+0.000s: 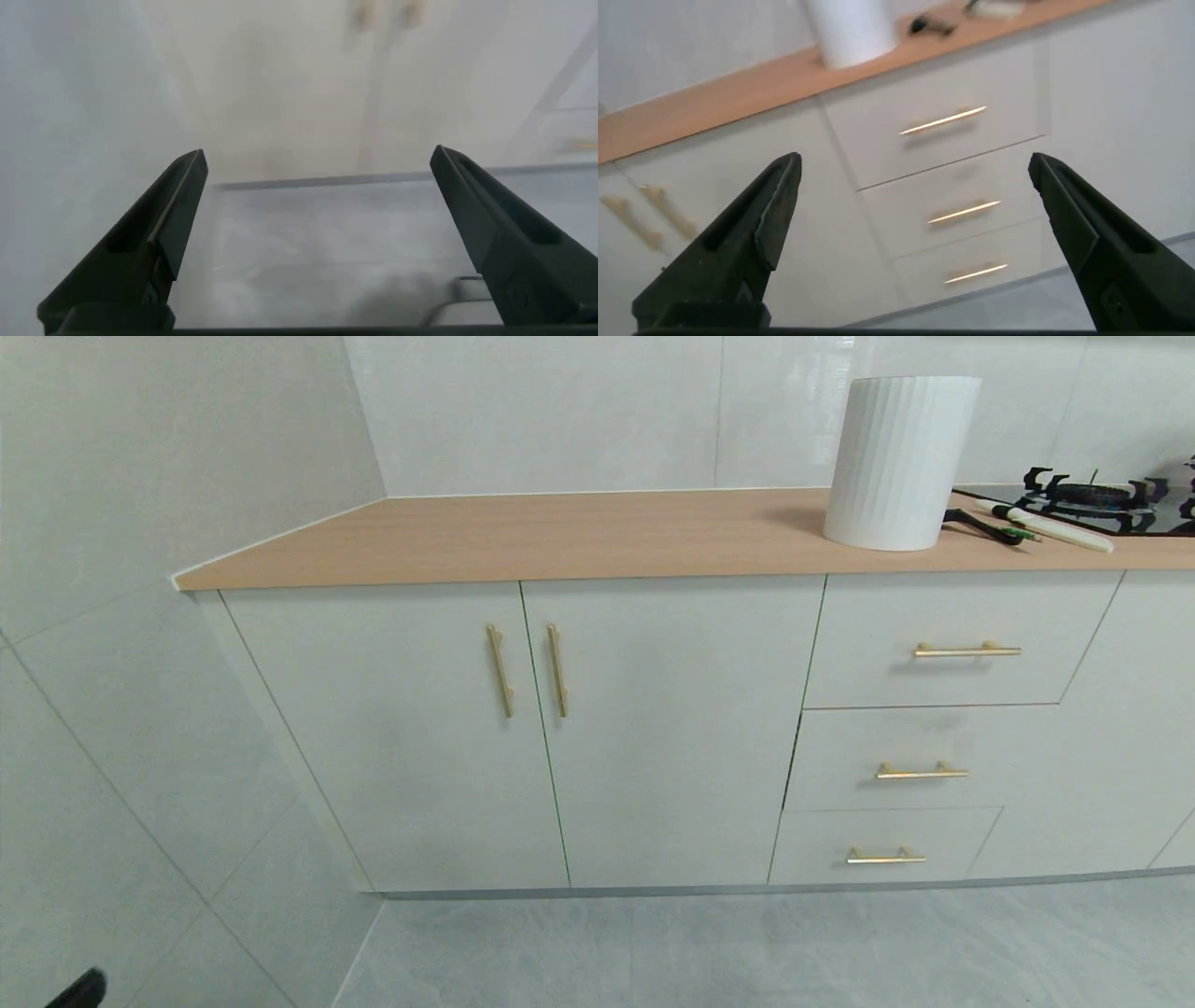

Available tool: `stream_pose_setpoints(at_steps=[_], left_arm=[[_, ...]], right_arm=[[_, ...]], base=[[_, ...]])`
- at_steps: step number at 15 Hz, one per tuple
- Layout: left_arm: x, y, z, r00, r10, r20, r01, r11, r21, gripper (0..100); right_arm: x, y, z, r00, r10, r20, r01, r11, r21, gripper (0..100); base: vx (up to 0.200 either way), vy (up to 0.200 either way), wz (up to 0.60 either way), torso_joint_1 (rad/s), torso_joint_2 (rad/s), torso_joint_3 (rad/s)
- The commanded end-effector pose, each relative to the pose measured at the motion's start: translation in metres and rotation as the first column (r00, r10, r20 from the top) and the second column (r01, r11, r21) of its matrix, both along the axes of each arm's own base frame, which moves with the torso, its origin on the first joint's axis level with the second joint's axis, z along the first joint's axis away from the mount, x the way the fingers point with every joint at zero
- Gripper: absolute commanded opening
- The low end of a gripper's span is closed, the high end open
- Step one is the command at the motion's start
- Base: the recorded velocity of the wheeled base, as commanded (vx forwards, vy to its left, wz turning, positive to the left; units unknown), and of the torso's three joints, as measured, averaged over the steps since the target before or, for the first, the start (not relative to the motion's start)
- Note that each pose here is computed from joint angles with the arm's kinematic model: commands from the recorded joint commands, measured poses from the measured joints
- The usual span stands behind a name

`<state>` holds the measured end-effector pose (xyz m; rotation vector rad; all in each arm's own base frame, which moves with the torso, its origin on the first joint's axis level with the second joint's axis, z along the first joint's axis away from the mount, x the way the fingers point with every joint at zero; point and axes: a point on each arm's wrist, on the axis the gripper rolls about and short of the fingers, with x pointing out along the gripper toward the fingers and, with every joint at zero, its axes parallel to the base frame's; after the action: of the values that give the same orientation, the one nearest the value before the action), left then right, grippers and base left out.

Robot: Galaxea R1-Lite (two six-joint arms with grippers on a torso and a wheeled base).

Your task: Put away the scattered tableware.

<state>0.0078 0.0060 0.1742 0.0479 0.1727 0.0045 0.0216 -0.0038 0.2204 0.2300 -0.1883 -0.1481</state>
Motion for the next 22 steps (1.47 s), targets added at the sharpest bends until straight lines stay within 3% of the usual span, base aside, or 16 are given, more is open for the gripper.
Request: stream_pose_setpoints(at_steps=[1,2,4,5,6,7,8,9,10,11,12,14,17,19,21,22], left_arm=[[-0.045,0.01,-0.049,0.977,0.188,0.104,-0.192,0.981,0.027,100],[-0.042,0.009,-0.054,0.97,0.23,0.085,-0.232,0.972,0.025,100],[-0.037,0.006,-0.068,0.936,0.345,0.064,-0.345,0.939,-0.018,100],[-0.039,0.004,-0.078,0.912,0.401,0.081,-0.401,0.916,-0.022,100],[-0.041,0.003,-0.091,0.904,0.416,0.103,-0.416,0.909,-0.017,100],[-0.039,0.003,-0.09,0.901,0.416,0.124,-0.413,0.909,-0.044,100],[-0.038,0.003,-0.09,0.912,0.387,0.135,-0.383,0.922,-0.052,100],[-0.037,0.0,-0.091,0.95,0.282,0.134,-0.283,0.959,-0.016,100],[-0.037,-0.002,-0.091,0.975,0.176,0.136,-0.179,0.984,0.01,100],[-0.036,-0.003,-0.091,0.984,0.112,0.137,-0.114,0.993,0.004,100],[-0.036,-0.005,-0.091,0.989,0.049,0.138,-0.048,0.999,-0.006,100],[-0.036,-0.006,-0.091,0.99,0.001,0.138,0.001,1.0,-0.009,100],[-0.036,-0.006,-0.092,0.991,0.0,0.137,0.0,1.0,0.003,100],[-0.034,-0.007,-0.092,0.986,-0.034,0.162,0.032,0.999,0.015,100],[-0.034,-0.007,-0.092,0.985,-0.033,0.168,0.032,0.999,0.012,100],[-0.034,-0.007,-0.092,0.985,-0.038,0.17,0.036,0.999,0.014,100]], right_arm=[[-0.068,-0.014,-0.051,0.988,-0.12,0.096,0.125,0.991,-0.049,100],[-0.064,-0.012,-0.058,0.983,-0.171,0.059,0.174,0.984,-0.047,100],[-0.063,-0.011,-0.067,0.928,-0.369,0.057,0.371,0.928,-0.024,100],[-0.068,-0.007,-0.08,0.908,-0.412,0.078,0.417,0.907,-0.061,100],[-0.065,-0.007,-0.091,0.914,-0.401,0.058,0.405,0.906,-0.122,100],[-0.063,-0.008,-0.096,0.912,-0.406,0.05,0.409,0.904,-0.123,100],[-0.052,-0.007,-0.117,0.918,-0.395,0.044,0.397,0.908,-0.136,100],[-0.049,-0.004,-0.122,0.967,-0.253,0.015,0.252,0.952,-0.176,100],[-0.047,-0.001,-0.127,0.993,-0.115,-0.031,0.107,0.974,-0.202,100],[-0.046,0.0,-0.13,0.997,-0.047,-0.054,0.035,0.977,-0.21,100],[-0.045,0.001,-0.139,0.99,0.0,-0.143,-0.032,0.975,-0.219,100],[-0.045,0.001,-0.138,0.99,0.015,-0.141,-0.046,0.974,-0.223,100],[-0.045,0.001,-0.138,0.99,0.012,-0.141,-0.044,0.973,-0.226,100],[-0.045,0.002,-0.139,0.989,0.024,-0.147,-0.058,0.972,-0.226,100],[-0.044,0.004,-0.145,0.966,0.149,-0.213,-0.193,0.959,-0.205,100],[-0.044,0.004,-0.144,0.971,0.136,-0.196,-0.176,0.963,-0.204,100]], base=[[0.0,0.0,0.0,0.0,0.0,0.0],[0.0,0.0,0.0,0.0,0.0,0.0],[0.0,0.0,0.0,0.0,0.0,0.0],[0.0,0.0,0.0,0.0,0.0,0.0],[0.0,0.0,0.0,0.0,0.0,0.0],[0.0,0.0,0.0,0.0,0.0,0.0],[0.0,0.0,0.0,0.0,0.0,0.0],[0.0,0.0,0.0,0.0,0.0,0.0],[0.0,0.0,0.0,0.0,0.0,0.0],[0.0,0.0,0.0,0.0,0.0,0.0],[0.0,0.0,0.0,0.0,0.0,0.0],[0.0,0.0,0.0,0.0,0.0,0.0],[0.0,0.0,0.0,0.0,0.0,0.0],[0.0,0.0,0.0,0.0,0.0,0.0],[0.0,0.0,0.0,0.0,0.0,0.0],[0.0,0.0,0.0,0.0,0.0,0.0]])
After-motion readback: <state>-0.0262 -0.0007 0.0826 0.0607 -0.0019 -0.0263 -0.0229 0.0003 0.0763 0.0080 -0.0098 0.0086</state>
